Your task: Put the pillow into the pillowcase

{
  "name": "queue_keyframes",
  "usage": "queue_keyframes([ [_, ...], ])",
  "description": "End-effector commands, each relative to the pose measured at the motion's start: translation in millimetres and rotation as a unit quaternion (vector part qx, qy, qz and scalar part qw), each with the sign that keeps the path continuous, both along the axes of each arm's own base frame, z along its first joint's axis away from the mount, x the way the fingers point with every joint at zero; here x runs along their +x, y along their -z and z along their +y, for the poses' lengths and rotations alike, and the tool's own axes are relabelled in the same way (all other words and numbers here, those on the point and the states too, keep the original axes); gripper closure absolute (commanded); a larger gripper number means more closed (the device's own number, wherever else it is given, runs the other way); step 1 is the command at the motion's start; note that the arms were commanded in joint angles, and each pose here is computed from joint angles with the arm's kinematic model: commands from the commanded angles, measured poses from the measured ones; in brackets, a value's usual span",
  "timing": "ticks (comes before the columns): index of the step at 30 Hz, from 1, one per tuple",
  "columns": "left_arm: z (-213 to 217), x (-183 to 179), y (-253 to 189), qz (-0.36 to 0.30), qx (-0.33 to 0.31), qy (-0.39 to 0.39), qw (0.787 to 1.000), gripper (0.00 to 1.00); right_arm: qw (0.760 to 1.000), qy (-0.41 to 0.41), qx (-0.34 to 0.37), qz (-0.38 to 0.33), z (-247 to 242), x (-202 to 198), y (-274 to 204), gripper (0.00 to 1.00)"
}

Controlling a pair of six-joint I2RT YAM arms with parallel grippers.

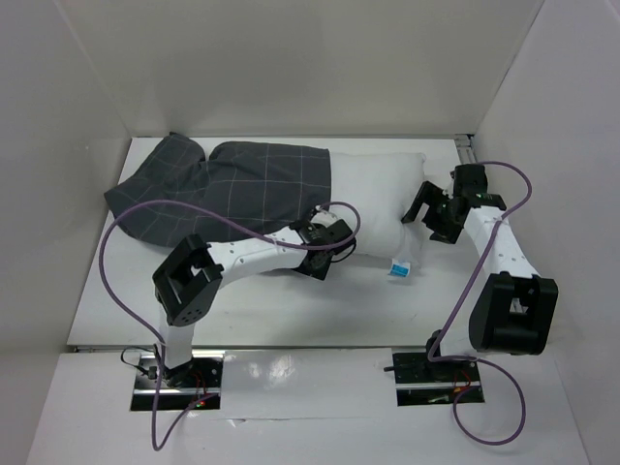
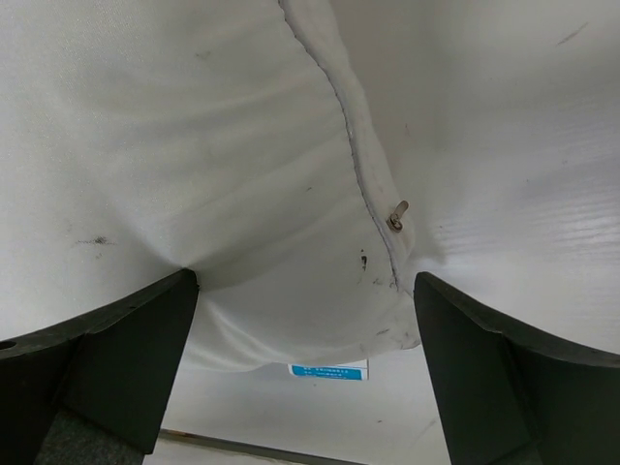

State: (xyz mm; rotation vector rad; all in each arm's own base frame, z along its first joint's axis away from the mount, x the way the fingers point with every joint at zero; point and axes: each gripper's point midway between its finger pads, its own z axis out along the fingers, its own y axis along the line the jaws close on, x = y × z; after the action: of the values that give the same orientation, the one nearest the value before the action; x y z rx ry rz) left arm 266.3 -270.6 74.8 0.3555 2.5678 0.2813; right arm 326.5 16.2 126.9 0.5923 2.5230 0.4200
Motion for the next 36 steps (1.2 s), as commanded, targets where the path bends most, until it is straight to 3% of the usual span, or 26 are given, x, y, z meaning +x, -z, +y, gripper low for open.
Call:
queue_keyframes([
  [1,-7.5,18.4,-0.8,-0.041,0.000,-0.001,0.999,0.14,1.000,-0.005,0.002,-0.023,-1.5,1.5,-8.3,0.00],
  [3,-1.6,25.6,3.5,-0.044,0.026,-0.004,0.999,0.19,1.000,-0.009,-0.002,-0.028,-2.2,3.5,-11.4,0.00],
  [5,10.0,35.0,0.1,-0.058,0.037,-0.035,0.997,0.35,1.000,-0.008,-0.005,-0.029,-5.7,1.3,-13.1,0.00],
  [7,25.8,37.9,-4.3,-0.073,0.062,-0.057,0.994,0.56,1.000,-0.005,-0.001,-0.030,-7.2,1.3,-13.6,0.00],
  [8,29.9,42.1,-8.1,-0.082,0.062,-0.074,0.992,0.76,0.999,-0.009,-0.004,-0.035,-7.4,0.8,-13.9,0.00],
  [11,41.7,48.3,-21.3,-0.083,0.069,-0.099,0.989,1.00,0.999,-0.010,0.003,-0.036,-7.7,2.9,-13.0,0.00],
  [16,26.3,46.7,-48.1,-0.070,0.043,-0.058,0.995,1.00,0.998,-0.023,0.012,-0.050,-4.2,12.0,-18.0,0.04],
  [20,-38.0,27.8,-88.7,-0.016,-0.084,0.054,0.995,1.00,0.992,-0.073,0.080,-0.059,30.0,13.5,-8.2,0.20],
  [23,-90.0,29.0,-148.5,-0.021,-0.191,0.141,0.971,1.00,0.973,-0.131,0.164,-0.093,91.6,20.3,-27.1,0.58],
  [24,-105.3,46.3,-196.8,-0.062,-0.238,0.164,0.955,1.00,0.963,-0.153,0.196,-0.104,121.8,23.9,-46.7,0.74],
  [25,-114.4,53.0,-216.3,-0.069,-0.264,0.180,0.945,1.00,0.954,-0.166,0.208,-0.141,134.9,35.4,-69.6,0.99],
  [26,-135.0,59.1,-212.5,-0.043,-0.292,0.204,0.934,1.00,0.948,-0.170,0.218,-0.156,145.2,42.4,-84.9,1.00],
  [27,-137.4,75.2,-274.4,-0.096,-0.354,0.217,0.905,1.00,0.937,-0.171,0.239,-0.189,155.1,52.7,-124.5,1.00],
  [28,-140.6,78.1,-290.8,-0.097,-0.386,0.228,0.889,1.00,0.931,-0.173,0.244,-0.207,162.7,56.9,-142.8,1.00],
  [29,-138.9,80.7,-328.4,-0.106,-0.451,0.257,0.849,1.00,0.927,-0.168,0.247,-0.225,165.6,62.4,-158.0,1.00],
  [31,-133.8,77.4,-337.2,-0.073,-0.512,0.251,0.818,1.00,0.923,-0.139,0.253,-0.254,160.7,63.1,-185.9,1.00],
  [33,-114.9,74.6,-368.2,-0.093,-0.557,0.266,0.781,1.00,0.922,-0.128,0.259,-0.260,158.7,57.1,-187.4,1.00],
  [36,-97.5,85.1,-354.6,-0.066,-0.555,0.243,0.793,1.00,0.932,-0.105,0.259,-0.231,146.4,52.1,-158.5,1.00],
])
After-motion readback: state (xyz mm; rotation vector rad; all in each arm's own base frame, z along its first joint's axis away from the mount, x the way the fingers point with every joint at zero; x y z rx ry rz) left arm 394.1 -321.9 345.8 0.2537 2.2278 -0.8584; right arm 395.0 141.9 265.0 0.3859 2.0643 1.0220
